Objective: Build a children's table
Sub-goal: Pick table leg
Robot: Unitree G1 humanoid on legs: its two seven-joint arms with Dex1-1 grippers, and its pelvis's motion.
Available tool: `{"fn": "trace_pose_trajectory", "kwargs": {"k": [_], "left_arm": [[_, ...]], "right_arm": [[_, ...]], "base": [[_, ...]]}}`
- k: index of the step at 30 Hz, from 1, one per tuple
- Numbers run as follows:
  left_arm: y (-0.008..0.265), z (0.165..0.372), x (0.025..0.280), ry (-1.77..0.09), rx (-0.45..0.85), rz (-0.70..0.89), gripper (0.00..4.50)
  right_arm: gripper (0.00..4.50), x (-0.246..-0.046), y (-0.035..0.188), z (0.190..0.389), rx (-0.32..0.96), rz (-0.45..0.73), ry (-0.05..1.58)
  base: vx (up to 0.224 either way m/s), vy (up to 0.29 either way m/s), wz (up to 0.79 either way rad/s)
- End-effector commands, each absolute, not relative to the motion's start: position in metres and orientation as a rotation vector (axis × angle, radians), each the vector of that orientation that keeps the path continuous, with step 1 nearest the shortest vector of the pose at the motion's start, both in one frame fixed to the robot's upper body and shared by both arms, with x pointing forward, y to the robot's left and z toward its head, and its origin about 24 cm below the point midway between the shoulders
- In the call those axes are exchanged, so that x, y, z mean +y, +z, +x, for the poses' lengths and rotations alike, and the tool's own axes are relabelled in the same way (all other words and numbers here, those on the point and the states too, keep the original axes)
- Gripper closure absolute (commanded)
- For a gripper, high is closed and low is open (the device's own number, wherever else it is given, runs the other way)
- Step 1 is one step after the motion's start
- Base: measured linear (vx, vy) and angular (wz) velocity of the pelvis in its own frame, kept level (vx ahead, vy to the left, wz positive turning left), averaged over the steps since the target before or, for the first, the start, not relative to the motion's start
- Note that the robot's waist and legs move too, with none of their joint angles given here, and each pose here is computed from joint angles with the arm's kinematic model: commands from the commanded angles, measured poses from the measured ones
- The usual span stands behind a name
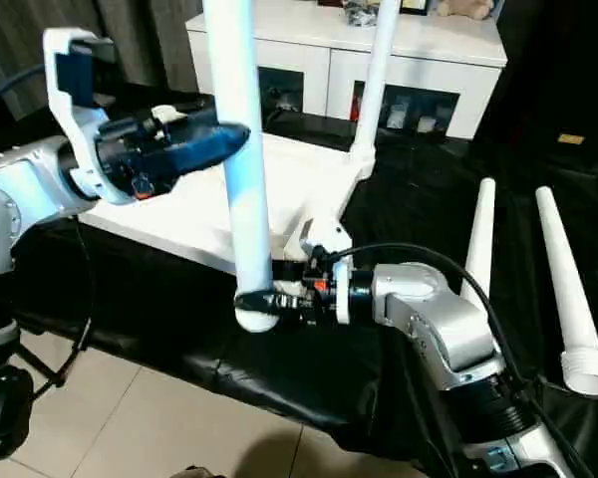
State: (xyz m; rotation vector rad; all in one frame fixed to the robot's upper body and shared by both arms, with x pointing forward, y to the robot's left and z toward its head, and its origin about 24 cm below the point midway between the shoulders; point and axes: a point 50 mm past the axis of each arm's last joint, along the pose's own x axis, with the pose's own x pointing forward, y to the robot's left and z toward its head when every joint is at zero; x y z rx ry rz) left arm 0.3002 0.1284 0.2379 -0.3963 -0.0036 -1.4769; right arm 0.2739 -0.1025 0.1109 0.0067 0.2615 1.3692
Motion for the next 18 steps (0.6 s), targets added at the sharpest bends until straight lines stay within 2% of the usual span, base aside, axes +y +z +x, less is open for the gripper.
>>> {"fn": "trace_pose_trajectory", "kwargs": {"k": [1, 9, 13, 14, 16, 18], "left_arm": [[0.231, 0.293, 0.119, -1.559, 0.052, -0.401, 1.95], [0.223, 0.291, 0.113, -1.581, 0.088, -0.399, 2.59], [0.217, 0.289, 0.111, -1.567, 0.107, -0.33, 2.71], [0.216, 0.29, 0.111, -1.556, 0.114, -0.316, 2.71], [0.211, 0.296, 0.11, -1.505, 0.161, -0.313, 2.18], [0.21, 0.297, 0.109, -1.491, 0.165, -0.297, 2.05]], "right_arm": [[2.59, -0.103, 0.115, 0.272, 0.254, 0.009, 1.392], [2.6, -0.101, 0.114, 0.27, 0.264, 0.003, 1.409], [2.6, -0.1, 0.114, 0.27, 0.27, -0.004, 1.417], [2.6, -0.1, 0.114, 0.27, 0.271, -0.005, 1.417], [2.6, -0.1, 0.114, 0.27, 0.276, -0.018, 1.416], [2.6, -0.1, 0.114, 0.271, 0.278, -0.023, 1.414]], "base": [[0.0, 0.0, 0.0], [0.0, 0.0, 0.0], [0.0, 0.0, 0.0], [0.0, 0.0, 0.0], [0.0, 0.0, 0.0], [0.0, 0.0, 0.0]]}}
